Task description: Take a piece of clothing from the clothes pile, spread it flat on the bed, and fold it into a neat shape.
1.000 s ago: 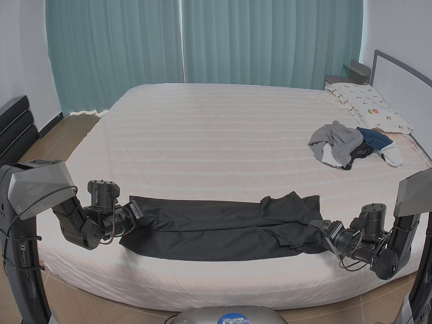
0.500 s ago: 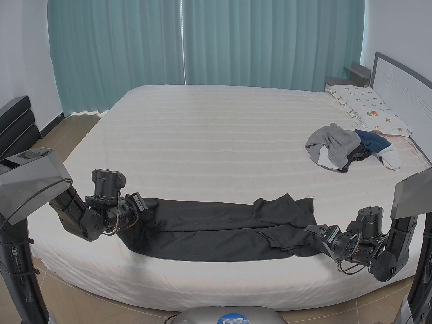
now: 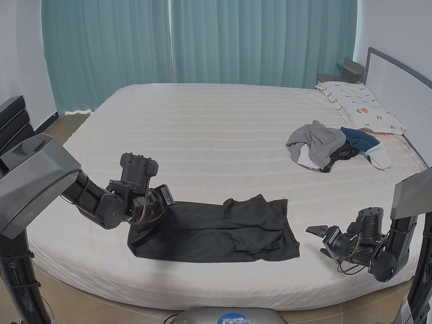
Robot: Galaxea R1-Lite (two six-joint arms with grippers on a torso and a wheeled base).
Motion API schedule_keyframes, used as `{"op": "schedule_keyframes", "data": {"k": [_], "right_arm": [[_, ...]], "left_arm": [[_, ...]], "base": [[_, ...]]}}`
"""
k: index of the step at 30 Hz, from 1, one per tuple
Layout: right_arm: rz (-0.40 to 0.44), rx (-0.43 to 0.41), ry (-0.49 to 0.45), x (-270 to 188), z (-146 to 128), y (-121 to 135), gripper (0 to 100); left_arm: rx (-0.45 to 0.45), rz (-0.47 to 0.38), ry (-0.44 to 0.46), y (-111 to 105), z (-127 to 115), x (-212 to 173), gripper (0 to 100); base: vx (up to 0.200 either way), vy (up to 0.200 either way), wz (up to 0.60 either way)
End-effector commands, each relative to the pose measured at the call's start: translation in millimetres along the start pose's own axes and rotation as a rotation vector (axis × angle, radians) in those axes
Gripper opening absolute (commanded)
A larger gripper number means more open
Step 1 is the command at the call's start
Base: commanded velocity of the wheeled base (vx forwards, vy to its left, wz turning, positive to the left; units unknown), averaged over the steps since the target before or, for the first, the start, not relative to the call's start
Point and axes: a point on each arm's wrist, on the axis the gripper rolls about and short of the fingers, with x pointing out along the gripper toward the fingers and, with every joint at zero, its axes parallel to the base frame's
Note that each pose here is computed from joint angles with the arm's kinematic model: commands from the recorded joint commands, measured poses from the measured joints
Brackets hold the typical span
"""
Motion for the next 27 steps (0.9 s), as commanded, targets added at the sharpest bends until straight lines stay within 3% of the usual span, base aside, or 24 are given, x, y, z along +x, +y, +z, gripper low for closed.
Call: {"op": "schedule_keyframes", "data": {"k": [1, 9, 18, 23, 27], "right_arm": [[0.0, -0.001, 0.004, 0, -1, 0, 100], [-0.001, -0.009, 0.019, 2, -5, 1, 100], [-0.001, -0.01, 0.019, 2, -5, 1, 100], [-0.004, -0.013, 0.026, 3, -7, 0, 100], [0.001, -0.013, 0.023, 2, -7, 0, 100]], "left_arm": [[0.007, -0.052, 0.0, -28, -1, -7, 0], [-0.005, -0.085, 0.063, -69, -5, -14, 0], [0.015, -0.112, 0.104, -92, -24, -4, 0], [0.036, -0.126, 0.124, -104, -39, 10, 0], [-0.016, -0.137, 0.125, -113, -44, 17, 0]], "base": [[0.0, -0.2, 0.0], [0.0, -0.2, 0.0], [0.0, -0.2, 0.0], [0.0, 0.0, 0.0], [0.0, 0.0, 0.0]]}}
